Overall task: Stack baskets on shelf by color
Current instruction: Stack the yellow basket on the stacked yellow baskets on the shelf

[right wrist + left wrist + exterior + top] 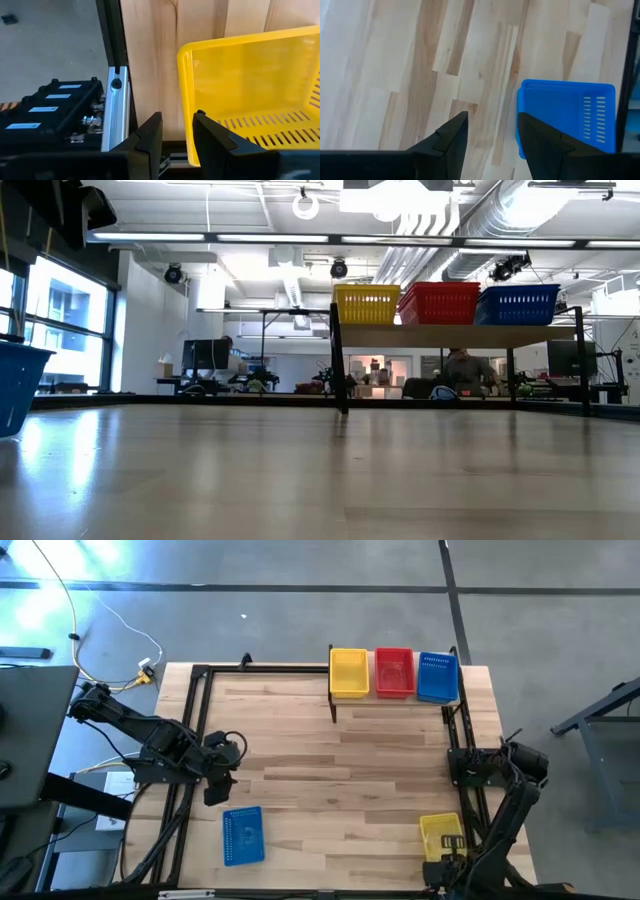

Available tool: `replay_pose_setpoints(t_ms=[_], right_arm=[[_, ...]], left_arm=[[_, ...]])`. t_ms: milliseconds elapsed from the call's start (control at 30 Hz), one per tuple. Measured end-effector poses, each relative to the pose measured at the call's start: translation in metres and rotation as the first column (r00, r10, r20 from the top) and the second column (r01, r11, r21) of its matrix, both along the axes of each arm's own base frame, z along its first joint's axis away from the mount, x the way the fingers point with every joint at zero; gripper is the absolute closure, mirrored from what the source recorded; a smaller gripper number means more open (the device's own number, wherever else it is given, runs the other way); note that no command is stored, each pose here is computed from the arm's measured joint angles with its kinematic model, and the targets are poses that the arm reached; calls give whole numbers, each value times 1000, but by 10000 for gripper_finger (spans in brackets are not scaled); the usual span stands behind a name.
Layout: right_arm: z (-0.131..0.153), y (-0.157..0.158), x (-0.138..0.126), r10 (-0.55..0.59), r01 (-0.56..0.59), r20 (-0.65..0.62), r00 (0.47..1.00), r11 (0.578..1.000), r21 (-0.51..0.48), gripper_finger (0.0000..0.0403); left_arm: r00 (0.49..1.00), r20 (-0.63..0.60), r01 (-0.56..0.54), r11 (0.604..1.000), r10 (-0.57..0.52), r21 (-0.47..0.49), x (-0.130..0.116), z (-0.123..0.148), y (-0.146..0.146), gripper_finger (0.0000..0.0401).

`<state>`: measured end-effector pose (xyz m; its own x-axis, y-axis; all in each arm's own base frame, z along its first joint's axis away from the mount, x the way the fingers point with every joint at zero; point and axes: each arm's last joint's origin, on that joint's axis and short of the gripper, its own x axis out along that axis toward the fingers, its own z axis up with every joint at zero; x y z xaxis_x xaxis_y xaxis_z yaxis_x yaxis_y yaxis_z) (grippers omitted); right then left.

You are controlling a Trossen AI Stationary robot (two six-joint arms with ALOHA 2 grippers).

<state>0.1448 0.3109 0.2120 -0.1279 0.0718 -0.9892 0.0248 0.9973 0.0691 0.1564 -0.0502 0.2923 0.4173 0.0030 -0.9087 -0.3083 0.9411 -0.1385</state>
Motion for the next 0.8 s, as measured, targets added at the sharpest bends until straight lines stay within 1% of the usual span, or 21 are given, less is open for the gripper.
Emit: replay_pose_setpoints(t_ms=[100,200,333,500,600,733,800], right_arm=[[-4,3,-4,17,-17,15,1000,1000,-22,308],[-13,6,-6,20,-20,4,1000,998,-67,308],[-30,9,-6,18,-25,-63,998,994,-104,308],[-45,13,-4,4,-19,-133,991,993,-114,310],[-44,11,-1,-3,-11,-133,991,994,-108,330],[-42,7,8,-34,20,-133,991,994,-106,388],[-42,4,14,-59,44,-139,988,994,-105,395]], left_arm=[[1000,3,-5,1000,5,8,0,0,0,240],[1000,7,-4,1000,4,6,0,0,0,240],[1000,26,-4,1000,4,0,2,1,0,240],[999,44,-4,1000,4,-6,4,2,-1,240],[999,43,-4,1000,4,-6,4,2,-1,240],[999,43,-4,1000,4,-6,4,2,-1,240],[999,43,6,1000,-6,-2,4,2,-1,240]])
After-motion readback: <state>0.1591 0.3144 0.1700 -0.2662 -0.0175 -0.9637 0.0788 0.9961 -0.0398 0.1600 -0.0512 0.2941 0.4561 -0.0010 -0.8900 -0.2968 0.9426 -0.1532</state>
